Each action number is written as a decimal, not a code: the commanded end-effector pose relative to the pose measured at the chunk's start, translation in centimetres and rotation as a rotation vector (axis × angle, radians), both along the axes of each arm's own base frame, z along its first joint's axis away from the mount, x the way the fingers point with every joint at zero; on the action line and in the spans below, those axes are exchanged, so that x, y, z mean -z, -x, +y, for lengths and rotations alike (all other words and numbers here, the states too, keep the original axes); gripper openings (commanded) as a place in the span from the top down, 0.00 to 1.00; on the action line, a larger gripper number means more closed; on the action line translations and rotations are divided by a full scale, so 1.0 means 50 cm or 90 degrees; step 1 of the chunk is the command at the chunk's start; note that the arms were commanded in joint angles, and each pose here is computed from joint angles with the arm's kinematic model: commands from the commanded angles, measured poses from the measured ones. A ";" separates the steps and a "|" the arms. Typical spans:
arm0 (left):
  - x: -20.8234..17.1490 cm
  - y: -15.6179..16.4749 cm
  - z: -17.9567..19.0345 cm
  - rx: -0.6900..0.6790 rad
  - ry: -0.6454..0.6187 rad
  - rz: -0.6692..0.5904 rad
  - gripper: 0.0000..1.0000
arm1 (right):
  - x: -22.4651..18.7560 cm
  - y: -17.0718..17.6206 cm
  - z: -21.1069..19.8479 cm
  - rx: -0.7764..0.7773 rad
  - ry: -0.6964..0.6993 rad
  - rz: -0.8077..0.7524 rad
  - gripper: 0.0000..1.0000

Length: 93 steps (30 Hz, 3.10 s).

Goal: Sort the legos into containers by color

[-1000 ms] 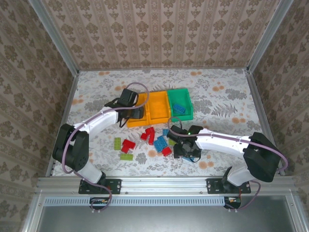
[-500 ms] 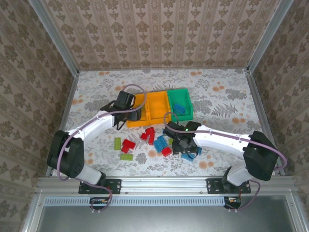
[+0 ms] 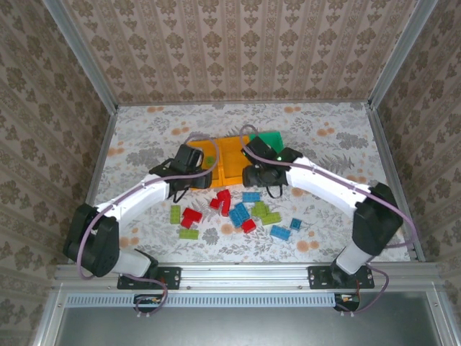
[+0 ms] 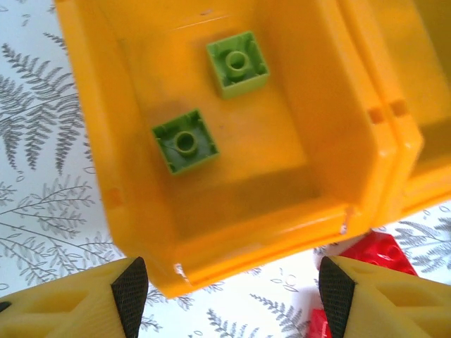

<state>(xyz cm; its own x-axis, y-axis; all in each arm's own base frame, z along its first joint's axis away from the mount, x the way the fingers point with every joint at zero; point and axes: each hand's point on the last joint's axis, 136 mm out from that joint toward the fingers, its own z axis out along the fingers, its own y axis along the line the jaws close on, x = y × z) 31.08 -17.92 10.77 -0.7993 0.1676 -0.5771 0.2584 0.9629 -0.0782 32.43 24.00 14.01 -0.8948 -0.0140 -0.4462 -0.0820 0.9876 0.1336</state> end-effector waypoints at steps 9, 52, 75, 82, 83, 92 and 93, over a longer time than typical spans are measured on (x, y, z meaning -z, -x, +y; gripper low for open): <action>0.033 0.083 -0.001 0.023 -0.001 0.021 0.31 | 0.045 -0.171 0.075 -0.023 -0.021 -0.011 0.38; 0.128 0.203 0.049 0.062 -0.070 0.136 0.17 | -0.075 -0.144 -0.058 0.032 -0.073 -0.100 0.04; 0.142 0.199 0.071 -0.013 -0.083 0.157 0.16 | -0.036 -0.034 -0.183 0.084 -0.029 -0.087 0.03; 0.157 0.187 0.059 -0.021 -0.080 0.168 0.20 | 0.005 0.034 -0.204 0.066 -0.016 -0.037 0.04; 0.158 0.185 0.058 -0.020 -0.081 0.168 0.21 | 0.016 0.046 -0.207 0.066 -0.017 -0.026 0.04; 0.156 0.171 0.054 -0.023 -0.072 0.154 0.38 | 0.091 0.171 -0.217 0.060 -0.018 0.055 0.12; 0.153 0.168 0.053 -0.024 -0.069 0.151 0.39 | 0.101 0.184 -0.222 0.073 -0.015 0.066 0.11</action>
